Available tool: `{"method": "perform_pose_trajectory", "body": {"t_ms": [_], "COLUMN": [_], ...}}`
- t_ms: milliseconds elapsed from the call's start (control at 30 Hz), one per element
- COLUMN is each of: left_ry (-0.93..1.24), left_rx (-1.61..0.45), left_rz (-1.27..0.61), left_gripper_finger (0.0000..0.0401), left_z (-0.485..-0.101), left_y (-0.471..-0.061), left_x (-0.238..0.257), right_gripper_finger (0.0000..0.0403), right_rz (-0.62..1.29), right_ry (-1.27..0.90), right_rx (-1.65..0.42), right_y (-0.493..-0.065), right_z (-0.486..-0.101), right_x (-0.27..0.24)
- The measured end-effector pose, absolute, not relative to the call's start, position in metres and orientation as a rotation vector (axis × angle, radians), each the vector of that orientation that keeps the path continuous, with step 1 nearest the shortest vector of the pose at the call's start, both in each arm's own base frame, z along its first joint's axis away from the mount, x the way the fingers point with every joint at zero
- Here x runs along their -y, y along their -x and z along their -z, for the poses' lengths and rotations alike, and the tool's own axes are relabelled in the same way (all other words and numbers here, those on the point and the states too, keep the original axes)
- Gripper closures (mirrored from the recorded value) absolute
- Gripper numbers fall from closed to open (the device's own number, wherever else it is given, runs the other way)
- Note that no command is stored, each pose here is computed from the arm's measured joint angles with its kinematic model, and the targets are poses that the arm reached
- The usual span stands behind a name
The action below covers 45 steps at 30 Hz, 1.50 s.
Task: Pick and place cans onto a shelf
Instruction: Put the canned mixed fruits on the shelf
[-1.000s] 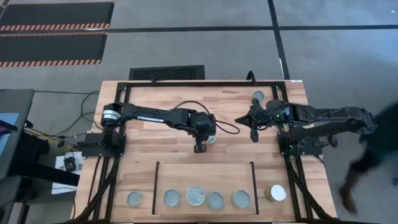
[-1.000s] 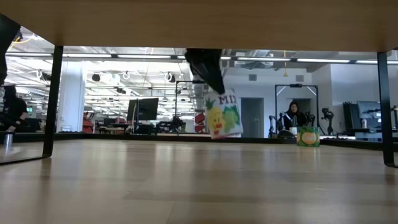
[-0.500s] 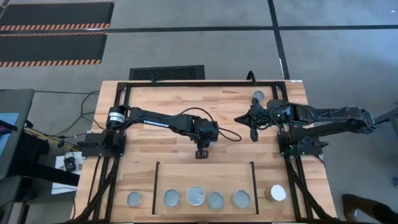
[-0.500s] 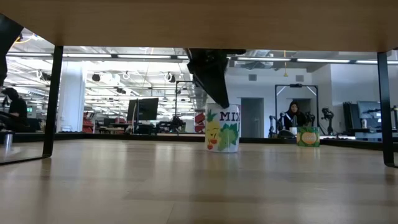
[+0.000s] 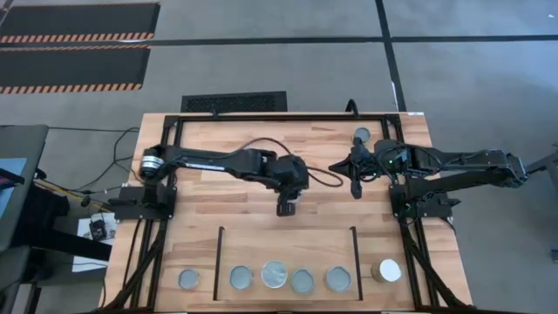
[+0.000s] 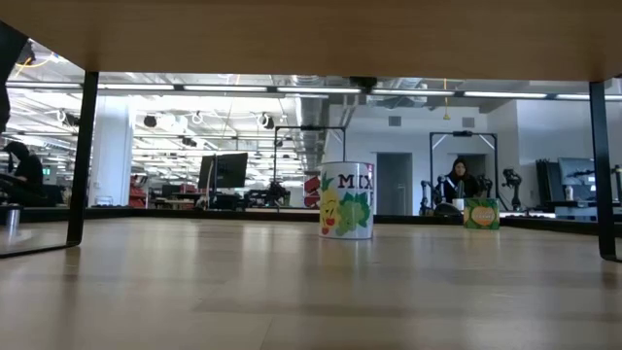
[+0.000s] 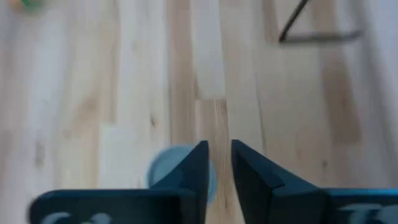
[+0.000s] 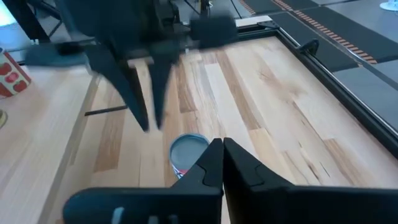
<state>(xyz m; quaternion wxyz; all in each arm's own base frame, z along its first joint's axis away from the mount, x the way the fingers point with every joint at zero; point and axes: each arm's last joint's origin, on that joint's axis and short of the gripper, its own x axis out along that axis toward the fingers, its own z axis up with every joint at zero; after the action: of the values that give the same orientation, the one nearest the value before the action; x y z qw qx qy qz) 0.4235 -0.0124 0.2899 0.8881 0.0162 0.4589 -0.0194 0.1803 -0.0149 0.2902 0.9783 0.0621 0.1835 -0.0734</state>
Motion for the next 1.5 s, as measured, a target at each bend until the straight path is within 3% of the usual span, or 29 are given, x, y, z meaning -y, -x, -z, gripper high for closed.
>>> {"method": "perform_pose_trajectory", "body": {"t_ms": [100, 433, 733, 1100, 1333, 1500], "left_ry": [-0.010, 0.249, 0.265, 0.312, 0.291, 0.286], "left_rx": [-0.847, -0.504, -0.374, -0.384, -0.409, -0.433], "left_rz": [0.033, -0.085, -0.297, -0.316, -0.313, -0.310], "left_gripper_finger": [0.0392, 0.0401, 0.0401, 0.0401, 0.0401, 0.0401], "left_z": [-0.305, -0.281, -0.287, -0.282, -0.285, -0.284], "left_y": [-0.411, -0.334, -0.262, -0.206, -0.195, -0.192], "left_x": [0.018, 0.021, 0.012, 0.000, -0.001, -0.001], "right_gripper_finger": [0.0393, 0.0398, 0.0387, 0.0294, 0.0243, 0.0228], "right_rz": [0.147, 0.035, -0.070, -0.154, -0.211, -0.254], "right_ry": [-0.123, -0.081, -0.006, 0.170, 0.257, 0.300], "right_rx": [-0.366, -0.476, -0.674, -0.881, -1.004, -1.097], "right_y": [-0.183, -0.220, -0.270, -0.329, -0.349, -0.352], "right_z": [-0.290, -0.271, -0.256, -0.242, -0.230, -0.216], "right_x": [0.015, 0.004, -0.005, -0.006, -0.006, -0.006]}}
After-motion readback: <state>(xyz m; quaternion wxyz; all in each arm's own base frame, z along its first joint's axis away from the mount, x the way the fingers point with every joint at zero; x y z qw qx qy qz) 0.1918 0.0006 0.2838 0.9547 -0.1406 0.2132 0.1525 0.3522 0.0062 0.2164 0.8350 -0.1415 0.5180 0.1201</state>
